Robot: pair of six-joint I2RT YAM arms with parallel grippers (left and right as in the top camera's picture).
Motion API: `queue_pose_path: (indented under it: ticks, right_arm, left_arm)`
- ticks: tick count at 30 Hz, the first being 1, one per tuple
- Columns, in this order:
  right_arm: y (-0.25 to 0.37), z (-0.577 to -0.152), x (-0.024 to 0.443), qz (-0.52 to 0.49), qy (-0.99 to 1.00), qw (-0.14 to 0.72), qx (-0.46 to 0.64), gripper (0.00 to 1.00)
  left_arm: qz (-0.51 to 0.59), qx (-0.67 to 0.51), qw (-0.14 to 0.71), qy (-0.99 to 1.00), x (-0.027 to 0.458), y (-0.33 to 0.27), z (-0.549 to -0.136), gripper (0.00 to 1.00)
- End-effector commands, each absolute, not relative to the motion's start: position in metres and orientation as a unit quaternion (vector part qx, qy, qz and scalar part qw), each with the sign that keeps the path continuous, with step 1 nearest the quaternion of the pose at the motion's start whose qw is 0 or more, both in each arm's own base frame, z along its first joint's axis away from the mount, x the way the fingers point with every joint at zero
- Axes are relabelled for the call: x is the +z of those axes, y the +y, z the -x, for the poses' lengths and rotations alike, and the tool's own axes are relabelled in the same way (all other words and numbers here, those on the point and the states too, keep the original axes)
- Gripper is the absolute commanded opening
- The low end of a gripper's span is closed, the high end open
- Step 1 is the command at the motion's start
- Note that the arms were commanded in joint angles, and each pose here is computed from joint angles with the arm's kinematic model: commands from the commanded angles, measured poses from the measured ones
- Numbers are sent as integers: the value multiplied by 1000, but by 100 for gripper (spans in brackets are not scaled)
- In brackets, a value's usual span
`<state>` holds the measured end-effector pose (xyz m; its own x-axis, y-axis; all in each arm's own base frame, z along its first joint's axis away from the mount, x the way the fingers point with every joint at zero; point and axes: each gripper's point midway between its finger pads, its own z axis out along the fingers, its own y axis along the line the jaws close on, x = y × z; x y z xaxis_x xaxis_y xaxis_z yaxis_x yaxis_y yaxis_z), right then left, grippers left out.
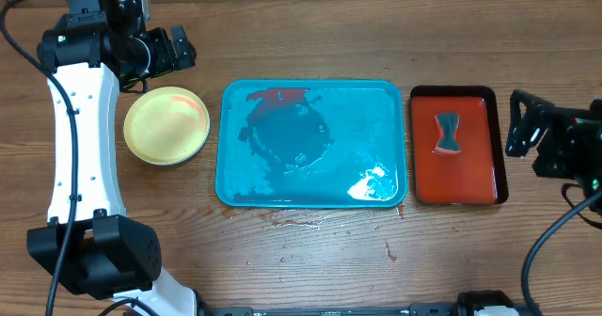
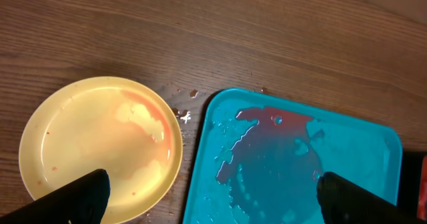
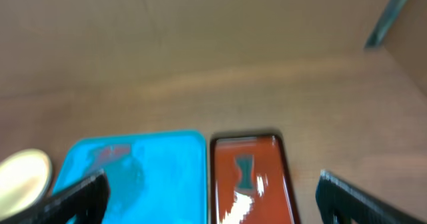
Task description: Clean dirty plates on tray and stack at the side
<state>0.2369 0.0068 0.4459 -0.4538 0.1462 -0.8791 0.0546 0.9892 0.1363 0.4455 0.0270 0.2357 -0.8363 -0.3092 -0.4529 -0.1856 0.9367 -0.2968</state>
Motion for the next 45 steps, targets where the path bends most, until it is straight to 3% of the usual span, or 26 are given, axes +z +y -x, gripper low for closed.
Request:
queue_pose_path:
  ticks: [1, 10, 23, 33, 45]
  right_arm:
    - [0, -238, 432, -68, 837, 542, 29, 100]
    - [3, -256, 362, -63, 776, 626, 45, 100]
    - [13, -239, 269, -37, 659, 747, 83, 100]
    - [14, -238, 235, -35, 639, 763, 86, 100]
    - [14, -246, 190, -39, 685, 722, 82, 100]
  left_arm:
    - [132, -127, 264, 947, 244, 25, -447, 100]
    - [133, -127, 264, 947, 244, 26, -447, 100]
    - [132, -127, 264, 947, 244, 26, -447, 100]
    - [132, -127, 264, 947, 244, 26, -447, 100]
    - [132, -127, 264, 947, 244, 26, -447, 100]
